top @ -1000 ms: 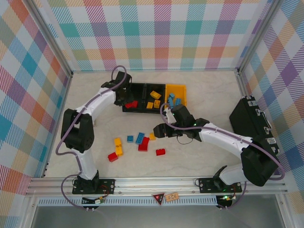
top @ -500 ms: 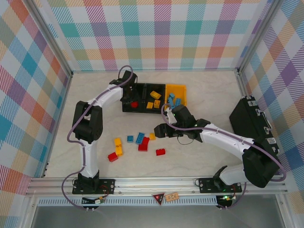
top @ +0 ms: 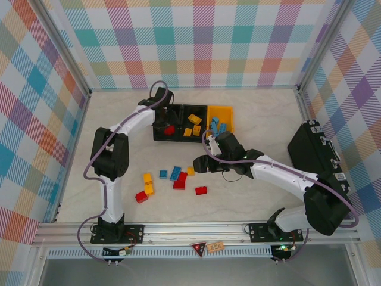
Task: Sort the legos into containers by color
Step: Place the lego in the container.
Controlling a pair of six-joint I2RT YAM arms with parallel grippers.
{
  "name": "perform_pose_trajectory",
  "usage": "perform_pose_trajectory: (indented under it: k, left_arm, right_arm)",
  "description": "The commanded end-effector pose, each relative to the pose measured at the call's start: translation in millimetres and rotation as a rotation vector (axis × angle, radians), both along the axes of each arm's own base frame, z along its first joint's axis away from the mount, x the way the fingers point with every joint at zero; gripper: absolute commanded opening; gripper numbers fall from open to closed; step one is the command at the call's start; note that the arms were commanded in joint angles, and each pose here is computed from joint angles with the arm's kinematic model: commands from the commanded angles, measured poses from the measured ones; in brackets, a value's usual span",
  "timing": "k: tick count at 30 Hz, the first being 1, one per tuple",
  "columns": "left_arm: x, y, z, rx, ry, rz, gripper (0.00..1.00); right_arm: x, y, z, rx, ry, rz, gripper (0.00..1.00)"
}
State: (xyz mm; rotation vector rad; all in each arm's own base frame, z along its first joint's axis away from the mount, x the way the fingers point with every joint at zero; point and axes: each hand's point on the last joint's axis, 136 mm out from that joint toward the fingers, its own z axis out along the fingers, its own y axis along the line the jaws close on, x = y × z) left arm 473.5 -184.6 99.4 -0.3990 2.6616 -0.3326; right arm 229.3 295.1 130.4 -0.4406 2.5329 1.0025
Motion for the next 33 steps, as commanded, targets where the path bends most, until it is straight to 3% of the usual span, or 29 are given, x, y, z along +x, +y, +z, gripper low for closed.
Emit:
perform_pose_trajectory:
  k: [1,14,21,33]
  left_arm:
    - [-10,-9,43,-0.059,-0.078,-0.024,0.54]
    - [-16,2,5,0.009,0.010,0.016,0.57]
    - [-8,-16,-10,-0.059,0.023,-0.004,0.57]
    - [1,-37,31,-0.140,-0.134,-0.050,0.56]
  right_arm:
    - [1,6,2,0.020,-0.009,0.005,0.65]
    - [-1,6,6,0.015,-0.023,0.013,0.65]
    - [1,7,6,0.007,-0.025,0.016,0.65]
    - [2,6,2,-0.003,-0.024,0.011,0.65]
